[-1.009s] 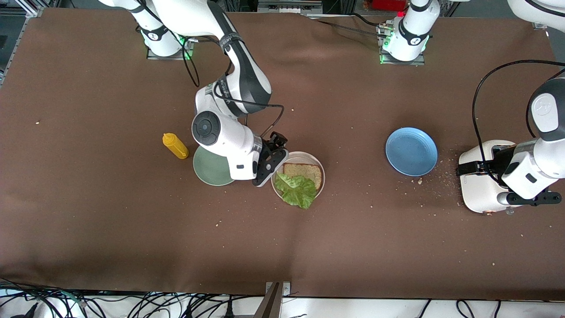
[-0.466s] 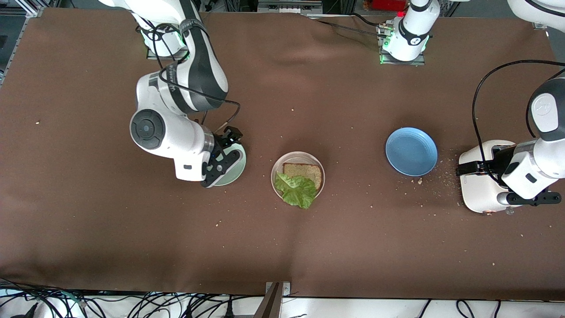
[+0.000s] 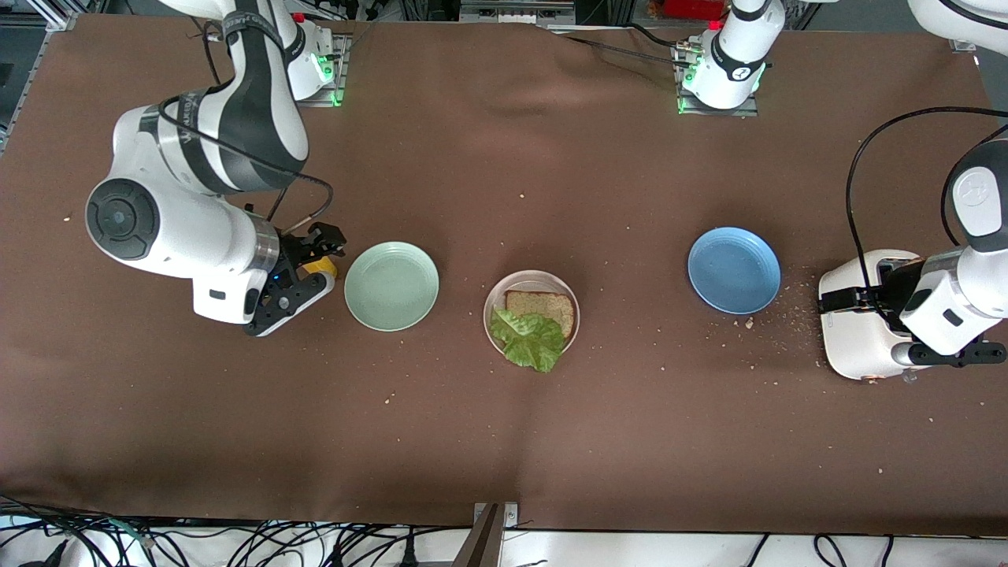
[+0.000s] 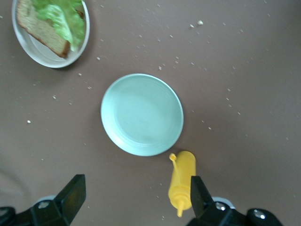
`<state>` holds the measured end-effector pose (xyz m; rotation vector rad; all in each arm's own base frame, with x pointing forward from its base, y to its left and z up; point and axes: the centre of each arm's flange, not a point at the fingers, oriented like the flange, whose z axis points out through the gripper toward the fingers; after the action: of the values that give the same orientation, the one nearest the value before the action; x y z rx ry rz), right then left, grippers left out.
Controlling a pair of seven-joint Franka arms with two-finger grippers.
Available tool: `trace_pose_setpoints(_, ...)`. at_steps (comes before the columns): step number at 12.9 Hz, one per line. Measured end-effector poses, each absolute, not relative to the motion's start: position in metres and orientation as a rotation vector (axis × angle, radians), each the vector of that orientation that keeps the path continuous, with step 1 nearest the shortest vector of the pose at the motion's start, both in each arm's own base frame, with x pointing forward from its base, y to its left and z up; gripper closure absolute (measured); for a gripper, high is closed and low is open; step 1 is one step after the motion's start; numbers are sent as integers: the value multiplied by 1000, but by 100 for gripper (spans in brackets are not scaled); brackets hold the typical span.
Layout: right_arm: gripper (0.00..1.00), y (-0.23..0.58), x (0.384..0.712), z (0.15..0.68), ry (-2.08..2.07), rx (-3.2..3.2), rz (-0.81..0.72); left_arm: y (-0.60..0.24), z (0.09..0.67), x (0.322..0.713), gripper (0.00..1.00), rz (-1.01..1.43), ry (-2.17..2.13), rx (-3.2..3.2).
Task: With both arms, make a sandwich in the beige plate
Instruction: 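Withdraw the right gripper to rest while the left gripper grasps the second toast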
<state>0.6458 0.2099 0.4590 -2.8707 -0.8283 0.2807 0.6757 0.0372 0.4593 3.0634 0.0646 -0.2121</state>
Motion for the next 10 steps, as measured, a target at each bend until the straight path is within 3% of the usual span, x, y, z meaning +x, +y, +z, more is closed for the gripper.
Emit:
trace_pose_setpoints(3, 1, 201, 640, 461, -711, -3022, 290, 114, 452, 670, 0, -195, -11, 3062)
trace_pose_setpoints(6, 0, 161, 613, 481, -572, -3061, 265, 193, 430, 659, 0, -212, 52, 3077)
trace_pose_setpoints(10, 0, 72, 581, 540, -422, -3094, 157, 215, 397, 654, 0, -288, 81, 3093)
